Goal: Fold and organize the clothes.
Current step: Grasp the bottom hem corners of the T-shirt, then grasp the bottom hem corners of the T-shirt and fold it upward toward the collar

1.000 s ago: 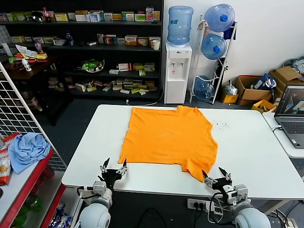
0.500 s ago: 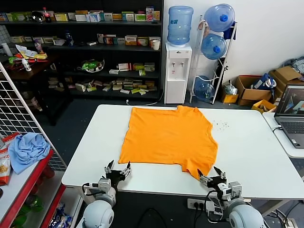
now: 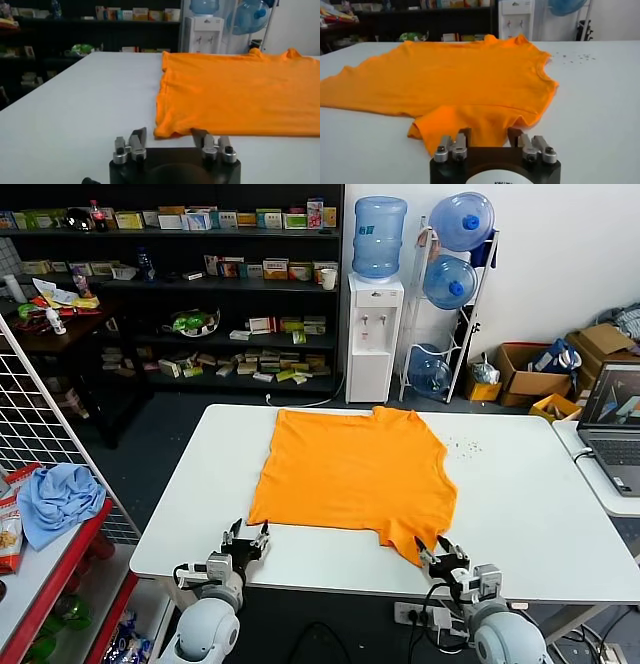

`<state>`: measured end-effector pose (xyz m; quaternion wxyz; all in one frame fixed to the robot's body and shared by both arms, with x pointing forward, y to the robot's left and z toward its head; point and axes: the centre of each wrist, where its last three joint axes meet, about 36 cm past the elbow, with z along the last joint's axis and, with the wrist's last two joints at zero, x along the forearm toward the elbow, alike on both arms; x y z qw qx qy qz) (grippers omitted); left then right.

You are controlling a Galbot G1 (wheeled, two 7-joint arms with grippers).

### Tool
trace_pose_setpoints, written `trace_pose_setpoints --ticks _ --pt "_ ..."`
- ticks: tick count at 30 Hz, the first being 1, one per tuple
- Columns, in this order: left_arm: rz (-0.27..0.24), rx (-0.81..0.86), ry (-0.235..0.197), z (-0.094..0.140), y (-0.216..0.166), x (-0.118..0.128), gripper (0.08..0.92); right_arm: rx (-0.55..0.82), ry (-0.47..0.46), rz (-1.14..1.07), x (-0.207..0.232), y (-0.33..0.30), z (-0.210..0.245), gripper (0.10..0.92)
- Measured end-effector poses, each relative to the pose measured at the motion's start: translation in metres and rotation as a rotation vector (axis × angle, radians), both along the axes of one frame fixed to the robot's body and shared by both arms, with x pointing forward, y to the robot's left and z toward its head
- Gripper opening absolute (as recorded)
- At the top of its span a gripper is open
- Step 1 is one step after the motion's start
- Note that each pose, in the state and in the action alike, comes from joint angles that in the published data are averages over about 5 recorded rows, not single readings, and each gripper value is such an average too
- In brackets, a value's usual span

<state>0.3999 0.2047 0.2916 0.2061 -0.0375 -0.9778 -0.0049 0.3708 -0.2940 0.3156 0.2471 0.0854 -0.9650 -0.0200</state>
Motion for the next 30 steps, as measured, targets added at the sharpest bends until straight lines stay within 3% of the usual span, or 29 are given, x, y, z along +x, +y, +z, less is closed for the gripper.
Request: trace_pose_setpoints --ticks 8,16,30 --pt "-0.02 0.003 -0.016 -0.002 -0.003 -0.005 0.334 0.021 0.002 -0.005 0.0 0.006 0.002 0.162" --pt "-0.03 0.018 -0.048 0.0 -0.004 -0.011 0.107 0.025 0.01 -0.013 -0.005 0.005 0.007 0.124" --pt "-0.068 0.085 -0.109 0.017 0.007 -0.035 0.092 -0.053 0.012 0.003 -0.045 -0.001 0.036 0.124"
